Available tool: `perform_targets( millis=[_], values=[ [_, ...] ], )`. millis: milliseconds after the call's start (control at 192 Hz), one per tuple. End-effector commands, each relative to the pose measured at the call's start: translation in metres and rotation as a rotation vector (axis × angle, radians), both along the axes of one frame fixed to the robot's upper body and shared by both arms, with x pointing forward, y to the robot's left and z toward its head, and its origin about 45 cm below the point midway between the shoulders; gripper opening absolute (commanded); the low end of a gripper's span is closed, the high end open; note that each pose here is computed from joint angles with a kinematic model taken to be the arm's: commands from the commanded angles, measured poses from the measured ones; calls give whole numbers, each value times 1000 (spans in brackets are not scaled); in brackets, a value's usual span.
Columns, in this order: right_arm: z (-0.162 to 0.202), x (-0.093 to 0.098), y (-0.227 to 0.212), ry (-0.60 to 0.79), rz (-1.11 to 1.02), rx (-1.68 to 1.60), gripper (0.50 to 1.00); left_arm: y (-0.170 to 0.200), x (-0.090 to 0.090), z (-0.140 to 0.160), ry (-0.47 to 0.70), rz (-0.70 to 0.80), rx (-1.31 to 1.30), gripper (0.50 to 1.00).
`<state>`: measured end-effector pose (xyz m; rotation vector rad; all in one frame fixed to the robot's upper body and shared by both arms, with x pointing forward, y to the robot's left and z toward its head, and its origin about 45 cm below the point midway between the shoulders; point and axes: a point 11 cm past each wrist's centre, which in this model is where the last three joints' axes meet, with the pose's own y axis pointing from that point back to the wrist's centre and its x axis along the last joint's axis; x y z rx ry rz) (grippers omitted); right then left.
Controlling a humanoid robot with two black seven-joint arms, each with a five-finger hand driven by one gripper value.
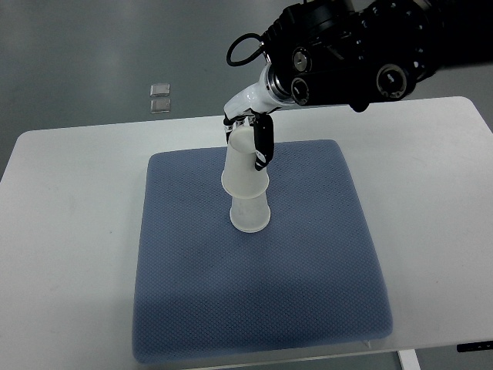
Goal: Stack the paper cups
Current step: 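Lower the held cup onto the upside-down cup on the mat, then open the right hand and lift it off the stacked cups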
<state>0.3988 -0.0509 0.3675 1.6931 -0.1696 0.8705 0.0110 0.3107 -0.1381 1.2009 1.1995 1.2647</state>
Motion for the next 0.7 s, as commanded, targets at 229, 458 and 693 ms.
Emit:
perform_targets(
  millis=[229, 458, 693],
  values=[
    [-10, 0, 2, -2, 2, -4, 789, 0, 0, 0, 0, 2, 0, 1000],
    [-13, 2, 0, 1, -5, -2, 793, 0, 0, 0, 0, 3, 1, 1000],
    [-17, 3, -3, 6, -12, -8, 799, 0, 0, 0, 0, 3, 1, 1000]
  ],
)
